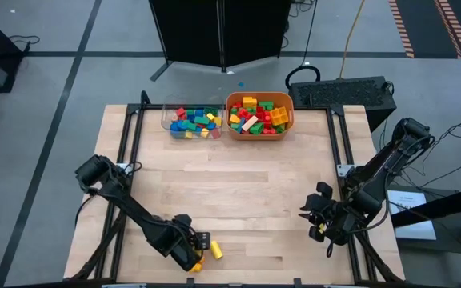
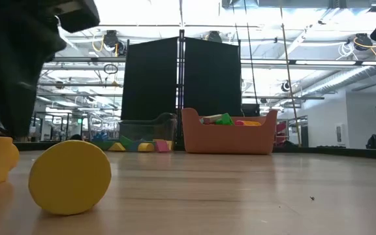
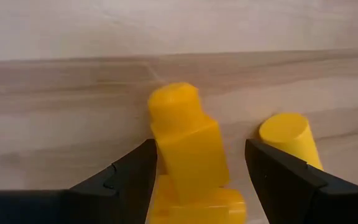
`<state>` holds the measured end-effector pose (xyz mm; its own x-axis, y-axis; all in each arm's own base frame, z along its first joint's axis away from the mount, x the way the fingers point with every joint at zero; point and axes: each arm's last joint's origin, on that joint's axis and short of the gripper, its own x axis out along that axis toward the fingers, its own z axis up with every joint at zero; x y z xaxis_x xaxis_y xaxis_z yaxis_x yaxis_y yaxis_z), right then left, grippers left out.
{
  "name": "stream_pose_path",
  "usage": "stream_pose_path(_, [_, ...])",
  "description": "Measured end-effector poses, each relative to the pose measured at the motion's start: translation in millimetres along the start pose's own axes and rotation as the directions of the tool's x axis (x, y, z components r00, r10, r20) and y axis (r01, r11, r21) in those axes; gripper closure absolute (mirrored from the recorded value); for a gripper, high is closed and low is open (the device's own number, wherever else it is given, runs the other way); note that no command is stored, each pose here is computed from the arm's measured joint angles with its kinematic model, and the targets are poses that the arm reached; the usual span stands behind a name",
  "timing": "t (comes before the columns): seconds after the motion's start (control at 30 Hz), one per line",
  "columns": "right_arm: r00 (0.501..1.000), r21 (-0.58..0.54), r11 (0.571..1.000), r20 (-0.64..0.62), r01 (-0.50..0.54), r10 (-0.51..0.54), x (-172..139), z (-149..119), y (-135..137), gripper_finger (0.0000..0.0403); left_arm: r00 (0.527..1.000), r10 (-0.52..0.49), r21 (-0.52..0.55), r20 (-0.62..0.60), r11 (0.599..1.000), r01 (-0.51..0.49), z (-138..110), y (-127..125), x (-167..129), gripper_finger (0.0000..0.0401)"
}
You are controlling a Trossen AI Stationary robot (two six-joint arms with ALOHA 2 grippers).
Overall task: Sort blocks by size
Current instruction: Put the big yellow game piece into the orange bin
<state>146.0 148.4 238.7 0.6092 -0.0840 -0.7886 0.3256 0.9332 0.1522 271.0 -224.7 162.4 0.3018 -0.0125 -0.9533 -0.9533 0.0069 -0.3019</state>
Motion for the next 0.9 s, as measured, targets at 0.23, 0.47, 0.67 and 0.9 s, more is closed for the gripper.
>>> stream_pose_path(0.23, [1.0, -0.004, 1.0, -0.001, 0.003, -0.003, 0.0, -0.1, -0.3, 0.0323, 0.999, -0.033, -0.01, -0.033, 0.999, 0.032, -7.2, -4.4, 17.3, 0.0173])
stream_pose_path(0.47, [1.0, -0.019, 1.0, -0.002, 0.004, -0.004, 0.0, -0.2, -0.4, 0.0323, 1.0, -0.012, 0.005, -0.013, 1.0, 0.013, -6.8, -2.7, 21.6, 0.0238])
stream_pose_path(0.67, [1.0, -0.03, 1.0, -0.002, 0.006, -0.006, 0.1, -0.2, -0.6, 0.0323, 0.999, 0.005, 0.068, 0.034, 0.998, -0.008, 5.8, -7.9, 23.6, 0.0276])
stream_pose_path(0.9, [1.0, -0.029, 1.0, -0.002, 0.005, -0.005, 0.0, -0.2, -0.6, 0.0323, 0.998, 0.001, 0.156, 0.066, 0.988, -0.012, 35.4, -25.9, 24.3, 0.0276])
